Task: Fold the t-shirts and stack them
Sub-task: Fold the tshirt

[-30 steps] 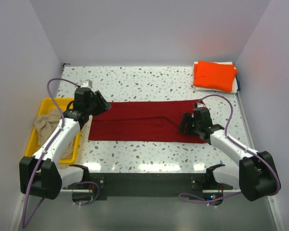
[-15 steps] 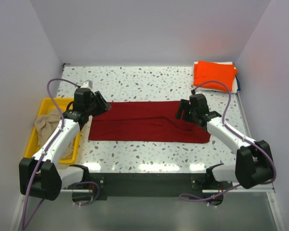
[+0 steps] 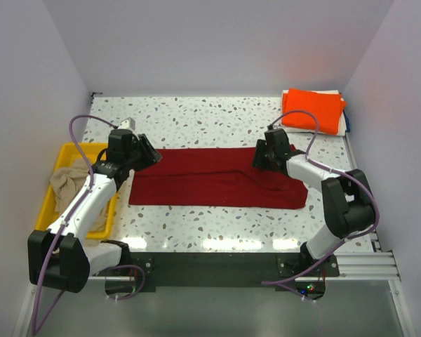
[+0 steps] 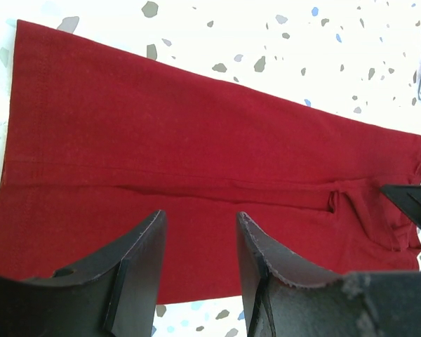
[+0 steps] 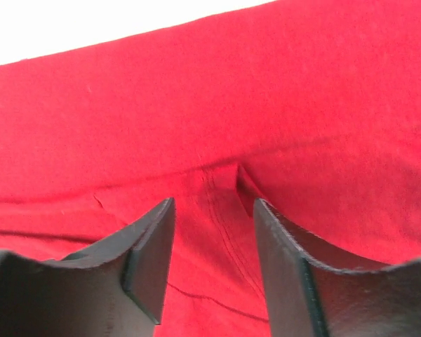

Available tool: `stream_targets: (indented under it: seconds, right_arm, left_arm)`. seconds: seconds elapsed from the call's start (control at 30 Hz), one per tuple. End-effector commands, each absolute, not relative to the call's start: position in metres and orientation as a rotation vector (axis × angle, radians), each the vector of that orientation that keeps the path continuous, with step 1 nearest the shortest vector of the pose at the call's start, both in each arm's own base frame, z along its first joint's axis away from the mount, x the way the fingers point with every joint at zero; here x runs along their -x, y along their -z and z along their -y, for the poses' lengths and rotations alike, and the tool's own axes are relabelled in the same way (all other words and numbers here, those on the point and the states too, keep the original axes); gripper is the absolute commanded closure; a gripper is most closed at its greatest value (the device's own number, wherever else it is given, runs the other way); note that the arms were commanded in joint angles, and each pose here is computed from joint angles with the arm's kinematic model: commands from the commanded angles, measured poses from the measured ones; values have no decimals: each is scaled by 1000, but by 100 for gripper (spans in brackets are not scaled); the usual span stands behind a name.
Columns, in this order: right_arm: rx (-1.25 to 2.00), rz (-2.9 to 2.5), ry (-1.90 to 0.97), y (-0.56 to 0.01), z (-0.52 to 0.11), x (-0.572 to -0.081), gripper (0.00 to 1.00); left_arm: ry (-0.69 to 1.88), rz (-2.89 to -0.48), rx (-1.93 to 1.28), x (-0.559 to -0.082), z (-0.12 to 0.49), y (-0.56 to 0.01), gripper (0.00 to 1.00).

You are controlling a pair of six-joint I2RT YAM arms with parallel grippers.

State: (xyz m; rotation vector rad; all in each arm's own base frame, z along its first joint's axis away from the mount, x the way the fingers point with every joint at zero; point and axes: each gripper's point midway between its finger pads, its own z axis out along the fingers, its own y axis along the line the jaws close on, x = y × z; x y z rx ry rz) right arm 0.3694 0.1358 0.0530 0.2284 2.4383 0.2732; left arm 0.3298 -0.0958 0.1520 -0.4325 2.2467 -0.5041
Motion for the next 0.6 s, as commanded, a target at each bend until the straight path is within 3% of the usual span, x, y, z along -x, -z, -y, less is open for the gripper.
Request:
stream_targets:
  seconds: [0.0, 0.57]
  right_arm:
    - [-220, -2347, -301, -71, -143, -397, 50]
    - [-246, -2384, -269, -50, -141, -399, 73]
  left_arm:
    - [506, -2222, 388, -329, 96, -159, 51]
    - [506, -2231, 391, -327, 97, -154, 51]
